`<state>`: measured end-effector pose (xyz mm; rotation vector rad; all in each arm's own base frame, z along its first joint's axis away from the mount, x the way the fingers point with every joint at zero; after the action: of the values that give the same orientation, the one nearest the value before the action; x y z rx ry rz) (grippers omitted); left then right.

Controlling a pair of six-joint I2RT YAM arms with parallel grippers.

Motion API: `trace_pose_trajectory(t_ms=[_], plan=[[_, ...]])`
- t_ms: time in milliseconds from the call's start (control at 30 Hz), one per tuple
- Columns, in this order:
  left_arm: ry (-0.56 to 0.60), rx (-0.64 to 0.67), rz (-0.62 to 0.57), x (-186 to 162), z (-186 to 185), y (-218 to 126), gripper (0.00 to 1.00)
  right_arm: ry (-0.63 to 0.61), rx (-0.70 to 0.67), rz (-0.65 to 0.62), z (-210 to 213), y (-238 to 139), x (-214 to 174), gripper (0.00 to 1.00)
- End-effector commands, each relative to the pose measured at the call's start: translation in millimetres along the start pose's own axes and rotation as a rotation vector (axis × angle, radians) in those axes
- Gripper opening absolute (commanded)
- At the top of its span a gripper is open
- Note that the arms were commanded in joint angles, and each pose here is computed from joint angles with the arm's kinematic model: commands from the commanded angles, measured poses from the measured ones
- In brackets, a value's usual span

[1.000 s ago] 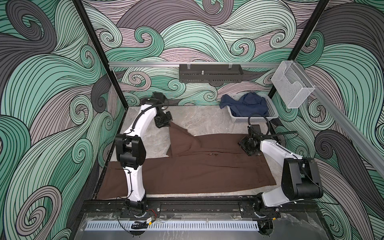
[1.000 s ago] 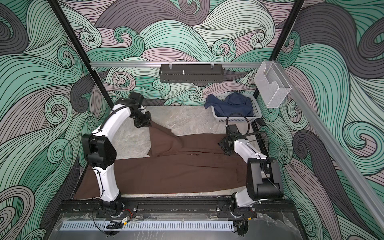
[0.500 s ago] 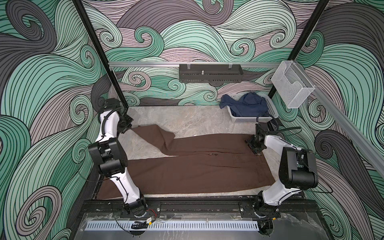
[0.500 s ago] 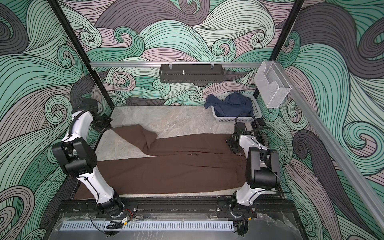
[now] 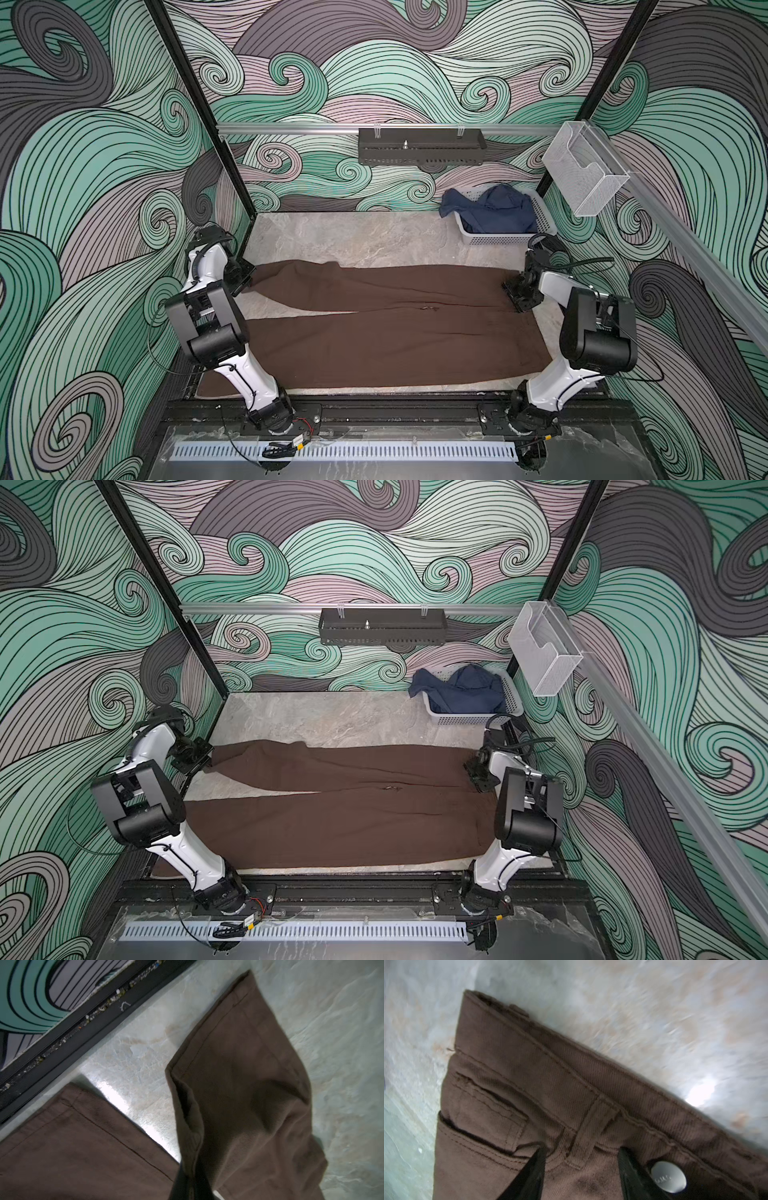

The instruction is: Fold and stack the trousers

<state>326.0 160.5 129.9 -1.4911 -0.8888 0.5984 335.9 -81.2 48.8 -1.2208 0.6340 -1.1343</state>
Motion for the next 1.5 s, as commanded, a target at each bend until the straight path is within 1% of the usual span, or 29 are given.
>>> trace_pose_trajectory(t_ms=[0,100,200,267,300,333,400,467,533,633,700,767,833,933,1033,1167,1300,1467], plan=[[0.035,0.030,-0.047,3,11,-6,0.00,0.092,-0.160,0.018,-49,8,-4,0.58],[0.050,0.035,-0.024,-1,13,1,0.00,0.136,-0.169,0.012,-59,5,1,0.58],[0.058,0.007,0.005,-4,9,6,0.01,0.136,-0.128,0.018,-53,3,4,0.59],[0.069,-0.030,0.035,-6,2,8,0.10,0.129,-0.083,0.032,-43,2,4,0.61],[0.074,-0.045,0.044,-7,-1,8,0.18,0.124,-0.059,0.040,-36,1,3,0.62],[0.077,-0.050,0.051,-8,-3,7,0.31,0.114,-0.035,0.040,-28,-2,3,0.63],[0.097,-0.065,0.041,-7,-9,0,0.46,0.084,-0.004,0.044,-13,-8,1,0.65],[0.106,-0.069,0.011,-4,-13,-11,0.53,0.044,0.018,0.041,4,-16,-1,0.66],[0.109,-0.081,-0.030,0,-18,-27,0.55,0.012,0.029,0.034,17,-23,-4,0.67],[0.121,-0.095,-0.092,8,-25,-44,0.57,-0.018,0.047,0.032,32,-28,-8,0.67],[0.125,-0.124,-0.097,11,-33,-46,0.57,-0.031,0.063,0.032,41,-28,-9,0.65],[0.133,-0.169,-0.064,11,-45,-39,0.55,-0.043,0.095,0.041,51,-24,-12,0.63],[0.152,-0.205,0.007,3,-62,-21,0.51,-0.054,0.125,0.054,59,-16,-16,0.59],[0.190,-0.198,0.099,-14,-80,8,0.45,-0.068,0.128,0.070,62,-5,-21,0.53],[0.200,-0.164,0.172,-32,-88,38,0.40,-0.067,0.110,0.073,56,4,-22,0.47],[0.178,-0.071,0.241,-44,-75,69,0.35,-0.081,0.084,0.071,50,14,-22,0.44],[0.182,0.075,0.281,-44,-55,88,0.35,-0.057,0.058,0.087,44,24,-20,0.44],[0.197,0.114,0.311,-28,-60,108,0.39,-0.042,0.098,0.079,59,35,-11,0.44]])
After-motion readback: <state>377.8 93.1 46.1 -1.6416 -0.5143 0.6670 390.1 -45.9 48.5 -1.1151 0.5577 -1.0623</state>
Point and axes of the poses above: each gripper's point midway between its finger pads, its own y axis out along the fingers, its own z axis along the line the jaws close on, x = y × z, the point moved 3 cm from there along -y, back along the fingers, and after that the axes turned 3 degrees about y, right-handed, at the moved point
